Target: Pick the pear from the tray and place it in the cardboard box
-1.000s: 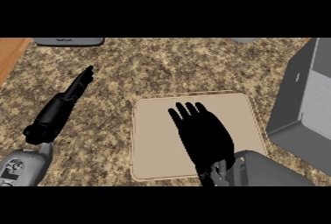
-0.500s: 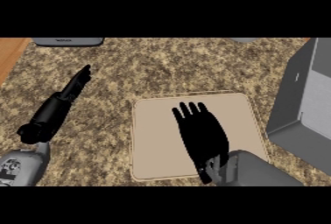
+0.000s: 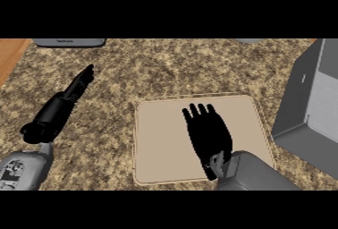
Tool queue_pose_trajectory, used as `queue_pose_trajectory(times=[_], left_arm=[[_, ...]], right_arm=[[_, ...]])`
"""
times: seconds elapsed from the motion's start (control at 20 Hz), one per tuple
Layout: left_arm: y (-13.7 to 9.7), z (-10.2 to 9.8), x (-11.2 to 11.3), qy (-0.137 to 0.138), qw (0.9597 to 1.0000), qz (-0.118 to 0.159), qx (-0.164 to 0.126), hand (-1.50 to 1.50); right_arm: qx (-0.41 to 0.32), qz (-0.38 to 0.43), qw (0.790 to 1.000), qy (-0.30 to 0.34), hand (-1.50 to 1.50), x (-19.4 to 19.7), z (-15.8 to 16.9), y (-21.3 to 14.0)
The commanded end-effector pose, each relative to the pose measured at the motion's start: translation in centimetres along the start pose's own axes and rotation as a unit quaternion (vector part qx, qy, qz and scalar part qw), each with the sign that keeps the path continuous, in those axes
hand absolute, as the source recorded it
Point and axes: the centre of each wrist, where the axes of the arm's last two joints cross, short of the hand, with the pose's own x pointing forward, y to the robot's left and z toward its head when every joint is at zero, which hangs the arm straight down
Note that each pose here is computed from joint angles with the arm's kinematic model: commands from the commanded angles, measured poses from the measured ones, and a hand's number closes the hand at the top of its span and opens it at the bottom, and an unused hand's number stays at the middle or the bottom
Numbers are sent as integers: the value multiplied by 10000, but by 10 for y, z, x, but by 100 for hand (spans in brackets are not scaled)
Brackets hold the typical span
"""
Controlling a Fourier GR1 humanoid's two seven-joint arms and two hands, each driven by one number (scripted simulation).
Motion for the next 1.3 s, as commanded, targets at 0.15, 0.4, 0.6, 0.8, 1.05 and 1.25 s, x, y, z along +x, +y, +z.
queue_pose_trajectory(times=[0.15,0.4,0.6,0.8,1.05,1.25], left_arm=[[-27,5,2,-126,9998,-116,47,0],[-6,-1,2,-49,10000,-17,24,0],[-5,4,7,-1,10000,61,-55,0],[-5,-7,1,30,10000,-45,-19,0],[8,-8,-10,-64,10000,-7,14,0],[-3,0,2,-58,10000,50,-21,0]], right_arm=[[170,-13,9998,97,-150,6,-12,16],[195,218,9990,346,-150,-18,-23,30],[175,93,9989,417,-150,-30,-32,31],[227,-11,9991,357,-150,-11,-39,49],[263,223,9993,-172,150,-25,-44,52],[-241,363,9981,-442,150,-10,-43,52]])
